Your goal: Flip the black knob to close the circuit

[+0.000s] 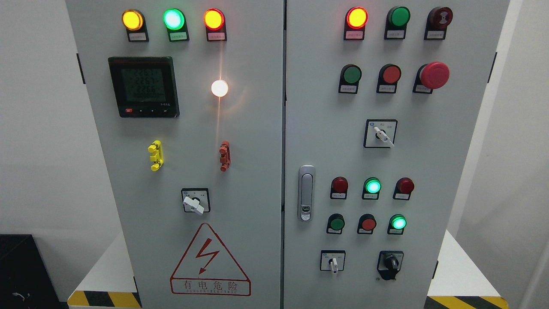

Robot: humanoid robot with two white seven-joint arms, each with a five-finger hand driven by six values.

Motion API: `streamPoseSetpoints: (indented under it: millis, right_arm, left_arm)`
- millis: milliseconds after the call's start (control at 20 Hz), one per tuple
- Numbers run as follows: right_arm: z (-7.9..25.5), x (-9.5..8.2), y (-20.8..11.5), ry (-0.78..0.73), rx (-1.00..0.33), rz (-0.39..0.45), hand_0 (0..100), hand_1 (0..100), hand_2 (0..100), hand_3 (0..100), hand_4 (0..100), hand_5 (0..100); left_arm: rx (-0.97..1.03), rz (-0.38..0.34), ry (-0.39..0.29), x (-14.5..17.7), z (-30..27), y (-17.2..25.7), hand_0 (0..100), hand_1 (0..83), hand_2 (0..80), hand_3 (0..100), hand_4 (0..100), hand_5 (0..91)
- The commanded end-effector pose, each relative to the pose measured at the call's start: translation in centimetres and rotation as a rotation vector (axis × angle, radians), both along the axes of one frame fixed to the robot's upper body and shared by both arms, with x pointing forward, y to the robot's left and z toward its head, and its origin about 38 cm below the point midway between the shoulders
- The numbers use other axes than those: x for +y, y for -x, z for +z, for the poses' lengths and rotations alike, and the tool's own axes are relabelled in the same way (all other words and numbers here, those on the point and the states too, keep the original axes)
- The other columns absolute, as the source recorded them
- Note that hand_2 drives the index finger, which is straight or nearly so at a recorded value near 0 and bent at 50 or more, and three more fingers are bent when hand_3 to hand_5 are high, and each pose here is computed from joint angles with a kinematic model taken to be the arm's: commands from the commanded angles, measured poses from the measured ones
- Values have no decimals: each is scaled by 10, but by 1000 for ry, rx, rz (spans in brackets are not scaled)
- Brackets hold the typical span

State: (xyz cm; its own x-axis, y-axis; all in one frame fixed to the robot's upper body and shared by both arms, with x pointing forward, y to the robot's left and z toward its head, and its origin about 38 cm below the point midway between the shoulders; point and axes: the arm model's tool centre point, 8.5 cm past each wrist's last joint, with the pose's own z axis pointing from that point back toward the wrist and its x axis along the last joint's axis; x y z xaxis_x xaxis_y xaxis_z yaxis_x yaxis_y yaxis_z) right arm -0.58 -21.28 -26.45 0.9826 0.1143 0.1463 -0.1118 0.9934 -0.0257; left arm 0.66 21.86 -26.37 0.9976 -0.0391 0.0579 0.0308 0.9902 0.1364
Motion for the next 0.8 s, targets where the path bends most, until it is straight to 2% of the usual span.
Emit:
streamPoseSetpoints:
  millis: [0,500,600,750]
  right_arm:
    - [0,0,0,1,0,2,0,156,0,0,0,0]
    - [0,3,-2,-35,-5,16,0,156,0,7,0,0]
    - [0,3,-7,-37,-24,16,0,155,0,79,0,0]
    - [1,2,-21,-35,-67,25,0,150,63,179,102,0]
  left_arm:
    - [-5,2,5,-1,-1,5,120,556,0,0,0,0]
    - [-5,2,5,-1,-1,5,120,556,0,0,0,0]
    - [-5,2,5,-1,-1,5,120,556,0,0,0,0]
    - [-5,2,5,-1,-1,5,120,556,0,0,0,0]
